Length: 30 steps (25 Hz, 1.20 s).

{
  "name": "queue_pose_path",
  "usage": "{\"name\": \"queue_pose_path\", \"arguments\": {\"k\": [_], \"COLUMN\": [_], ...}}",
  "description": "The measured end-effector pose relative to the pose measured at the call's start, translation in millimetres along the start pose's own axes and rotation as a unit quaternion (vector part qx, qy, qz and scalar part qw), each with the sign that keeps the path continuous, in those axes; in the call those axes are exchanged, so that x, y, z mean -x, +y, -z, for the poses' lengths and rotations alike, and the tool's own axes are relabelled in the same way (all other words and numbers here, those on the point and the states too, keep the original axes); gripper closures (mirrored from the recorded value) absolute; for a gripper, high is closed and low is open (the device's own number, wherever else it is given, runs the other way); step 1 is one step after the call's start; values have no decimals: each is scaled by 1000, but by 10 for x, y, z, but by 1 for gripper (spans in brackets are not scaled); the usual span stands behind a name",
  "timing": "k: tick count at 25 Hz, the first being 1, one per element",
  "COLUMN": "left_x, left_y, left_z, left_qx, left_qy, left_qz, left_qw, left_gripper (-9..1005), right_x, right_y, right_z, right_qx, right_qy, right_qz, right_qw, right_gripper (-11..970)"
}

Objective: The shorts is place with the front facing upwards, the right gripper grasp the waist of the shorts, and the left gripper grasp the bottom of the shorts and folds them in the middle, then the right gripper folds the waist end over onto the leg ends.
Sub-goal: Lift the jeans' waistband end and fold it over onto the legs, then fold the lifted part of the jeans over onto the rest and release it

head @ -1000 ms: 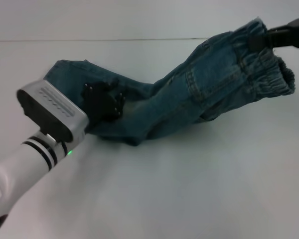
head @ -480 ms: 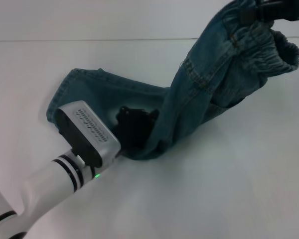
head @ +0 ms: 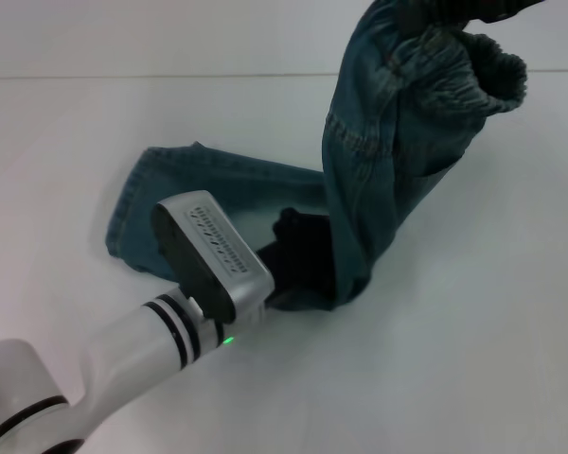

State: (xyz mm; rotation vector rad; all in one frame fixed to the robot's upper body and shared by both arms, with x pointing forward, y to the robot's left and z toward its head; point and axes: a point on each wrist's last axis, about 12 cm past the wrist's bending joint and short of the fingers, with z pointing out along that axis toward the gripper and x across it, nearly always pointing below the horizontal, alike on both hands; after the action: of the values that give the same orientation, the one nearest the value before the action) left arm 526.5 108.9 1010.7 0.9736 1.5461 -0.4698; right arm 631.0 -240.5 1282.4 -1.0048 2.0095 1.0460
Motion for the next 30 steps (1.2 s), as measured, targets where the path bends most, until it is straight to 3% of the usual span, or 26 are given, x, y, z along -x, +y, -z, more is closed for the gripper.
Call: {"name": "queue_pose_path", "arguments": {"k": [9, 14, 19, 25, 30], "left_x": [184, 155, 38, -100, -201], "left_y": [-203, -219, -221, -94, 59], "left_z": [-128, -87, 80, 336, 580], "left_qx": [-22, -8, 25, 121, 191], "left_qy": [-31, -34, -43, -67, -91], "left_qz": [32, 49, 75, 133, 146], "left_qw": [999, 998, 996, 981, 966], "left_gripper": [995, 995, 994, 842, 741], "right_x": [55, -10, -89, -144, -142], "right_y": [21, -34, -94, -181, -224], "right_z": [-137, -170, -164, -159, -184], "right_qx": [8, 9, 10, -2, -10], "right_qy": [18, 23, 26, 20, 14], "right_qz": [10, 1, -4, -10, -9], "right_qw": [1000, 1000, 1000, 1000, 1000], "right_gripper": [825, 819, 812, 805, 798]}}
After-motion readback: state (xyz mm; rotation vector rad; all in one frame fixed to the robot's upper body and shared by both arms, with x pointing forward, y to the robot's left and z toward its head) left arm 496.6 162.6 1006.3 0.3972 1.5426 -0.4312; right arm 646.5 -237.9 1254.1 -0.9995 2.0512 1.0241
